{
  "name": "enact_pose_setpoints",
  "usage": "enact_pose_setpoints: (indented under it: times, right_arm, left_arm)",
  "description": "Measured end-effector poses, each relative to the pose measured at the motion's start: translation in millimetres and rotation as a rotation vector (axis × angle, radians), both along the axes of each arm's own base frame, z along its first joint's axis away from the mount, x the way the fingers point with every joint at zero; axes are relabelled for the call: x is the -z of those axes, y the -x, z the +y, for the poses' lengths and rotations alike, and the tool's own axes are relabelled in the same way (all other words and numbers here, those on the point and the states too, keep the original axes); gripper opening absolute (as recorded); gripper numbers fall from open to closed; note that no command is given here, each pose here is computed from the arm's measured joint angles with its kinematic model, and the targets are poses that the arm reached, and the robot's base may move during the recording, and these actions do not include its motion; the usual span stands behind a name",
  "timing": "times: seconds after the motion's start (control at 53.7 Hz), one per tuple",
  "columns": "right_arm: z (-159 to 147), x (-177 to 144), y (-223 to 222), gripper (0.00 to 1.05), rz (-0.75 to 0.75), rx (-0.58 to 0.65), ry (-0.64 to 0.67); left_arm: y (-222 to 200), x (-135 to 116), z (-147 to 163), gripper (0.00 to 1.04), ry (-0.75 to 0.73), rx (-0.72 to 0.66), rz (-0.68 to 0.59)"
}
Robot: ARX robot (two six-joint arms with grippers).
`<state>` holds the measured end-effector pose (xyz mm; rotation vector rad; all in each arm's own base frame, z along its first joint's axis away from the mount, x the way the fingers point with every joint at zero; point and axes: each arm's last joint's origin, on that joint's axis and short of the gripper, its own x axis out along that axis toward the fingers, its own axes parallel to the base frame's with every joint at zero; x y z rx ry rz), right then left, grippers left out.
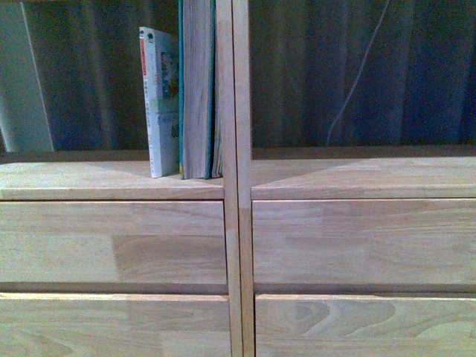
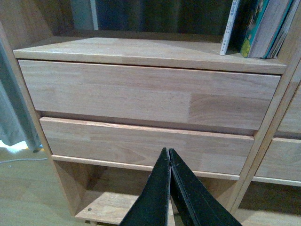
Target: Organize books on shelf
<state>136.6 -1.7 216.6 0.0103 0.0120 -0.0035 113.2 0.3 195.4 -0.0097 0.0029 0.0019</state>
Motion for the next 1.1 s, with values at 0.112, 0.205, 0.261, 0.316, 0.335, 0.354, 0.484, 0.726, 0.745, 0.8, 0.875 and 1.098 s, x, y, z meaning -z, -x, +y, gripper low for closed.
enact_pose_setpoints:
  times: [0.112,0.205,0.261,0.316,0.335,0.354,0.484,0.726,0.745,0.8,0.875,1.098]
  right_arm:
    - [1,9,5,0.03,-0.001,-0.002,0.001]
    - [1,16,8,0.03,-0.003,-0.004,0.001]
    - [1,19,10,0.03,-0.006,-0.003,0.002]
    - [1,22,12,0.03,-0.008,-0.003,0.002]
    - [1,23,12,0.03,-0.008,-0.003,0.002]
    - [1,24,13,0.03,-0.008,-0.004,0.002]
    - [1,30,17,0.03,-0.007,-0.003,0.004]
    - [1,37,22,0.03,-0.011,-0.003,0.004]
    - [1,38,23,0.03,-0.010,-0.004,0.004]
    - [1,39,23,0.03,-0.009,-0.003,0.004]
    - [1,41,25,0.03,-0.009,-0.004,0.004]
    - [1,46,30,0.03,-0.025,-0.003,0.005]
  left_arm:
    - [2,5,0,0.03,0.000,-0.001,-0.005]
    - [3,9,0,0.03,0.000,-0.001,-0.006]
    - [4,10,0,0.03,0.000,0.000,-0.005]
    - [5,12,0,0.03,0.000,-0.001,-0.005]
    - [7,13,0,0.03,0.000,-0.001,0.001]
    - [8,14,0,0.03,-0.001,-0.001,0.013]
    - [15,17,0,0.03,-0.001,-0.001,-0.002]
    - [16,29,0,0.03,-0.001,-0.001,-0.003]
    - [16,29,0,0.03,-0.001,-0.001,-0.003]
    - [16,28,0,0.03,-0.001,-0.001,-0.007]
    - [16,28,0,0.03,-0.001,0.000,-0.007]
    - [16,28,0,0.03,-0.002,0.000,-0.007]
